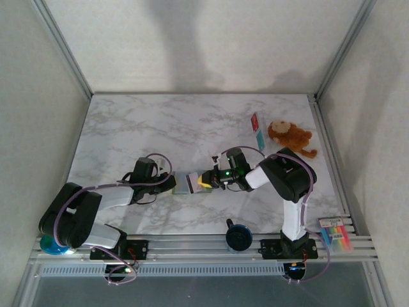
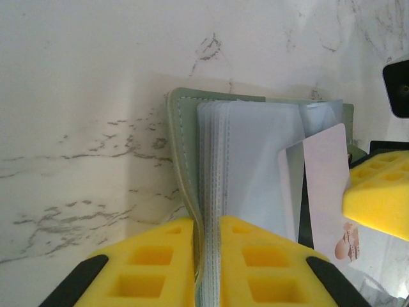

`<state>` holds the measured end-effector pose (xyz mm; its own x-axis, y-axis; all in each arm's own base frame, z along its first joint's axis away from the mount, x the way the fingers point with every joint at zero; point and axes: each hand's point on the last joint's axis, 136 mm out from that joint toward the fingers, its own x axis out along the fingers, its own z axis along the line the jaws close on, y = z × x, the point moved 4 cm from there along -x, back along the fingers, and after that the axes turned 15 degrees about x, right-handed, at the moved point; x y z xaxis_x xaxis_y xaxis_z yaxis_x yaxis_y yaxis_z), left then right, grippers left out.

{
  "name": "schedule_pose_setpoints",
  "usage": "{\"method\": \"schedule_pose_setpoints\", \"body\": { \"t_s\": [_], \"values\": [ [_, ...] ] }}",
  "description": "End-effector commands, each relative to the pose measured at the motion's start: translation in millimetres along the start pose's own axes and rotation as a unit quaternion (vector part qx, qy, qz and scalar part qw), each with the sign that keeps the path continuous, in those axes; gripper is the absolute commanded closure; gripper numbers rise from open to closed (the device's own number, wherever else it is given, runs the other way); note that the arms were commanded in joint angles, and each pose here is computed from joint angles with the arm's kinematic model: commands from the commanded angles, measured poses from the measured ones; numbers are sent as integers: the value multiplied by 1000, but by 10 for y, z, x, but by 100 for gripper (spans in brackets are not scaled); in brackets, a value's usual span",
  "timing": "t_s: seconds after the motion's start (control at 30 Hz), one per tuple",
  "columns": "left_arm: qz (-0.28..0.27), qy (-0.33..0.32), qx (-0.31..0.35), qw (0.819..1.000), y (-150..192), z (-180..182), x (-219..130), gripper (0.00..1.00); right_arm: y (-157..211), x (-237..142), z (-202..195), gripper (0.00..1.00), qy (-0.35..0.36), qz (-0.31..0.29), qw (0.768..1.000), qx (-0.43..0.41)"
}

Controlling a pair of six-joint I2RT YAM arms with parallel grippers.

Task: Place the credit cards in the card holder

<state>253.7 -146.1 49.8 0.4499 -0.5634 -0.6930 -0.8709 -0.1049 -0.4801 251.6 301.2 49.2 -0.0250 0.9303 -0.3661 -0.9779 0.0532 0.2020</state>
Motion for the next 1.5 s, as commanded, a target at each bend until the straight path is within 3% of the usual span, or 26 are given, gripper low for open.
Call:
{"method": "schedule_pose_setpoints", "body": {
  "t_s": [0.0,0.57,0.83,1.47],
  "values": [
    [73,-68,-20,995,431,286,7,85,-78,-3,-151,100,11,-25,999,24],
    [53,-23,-37,998,383,117,-91,80,-37,89,-83,100,12,-70,997,25],
    [54,-15,-36,998,383,93,-93,80,47,195,-47,93,24,-56,998,12],
    [45,-3,-33,998,323,28,-129,80,300,474,112,92,71,1,997,-31]
  ]
}}
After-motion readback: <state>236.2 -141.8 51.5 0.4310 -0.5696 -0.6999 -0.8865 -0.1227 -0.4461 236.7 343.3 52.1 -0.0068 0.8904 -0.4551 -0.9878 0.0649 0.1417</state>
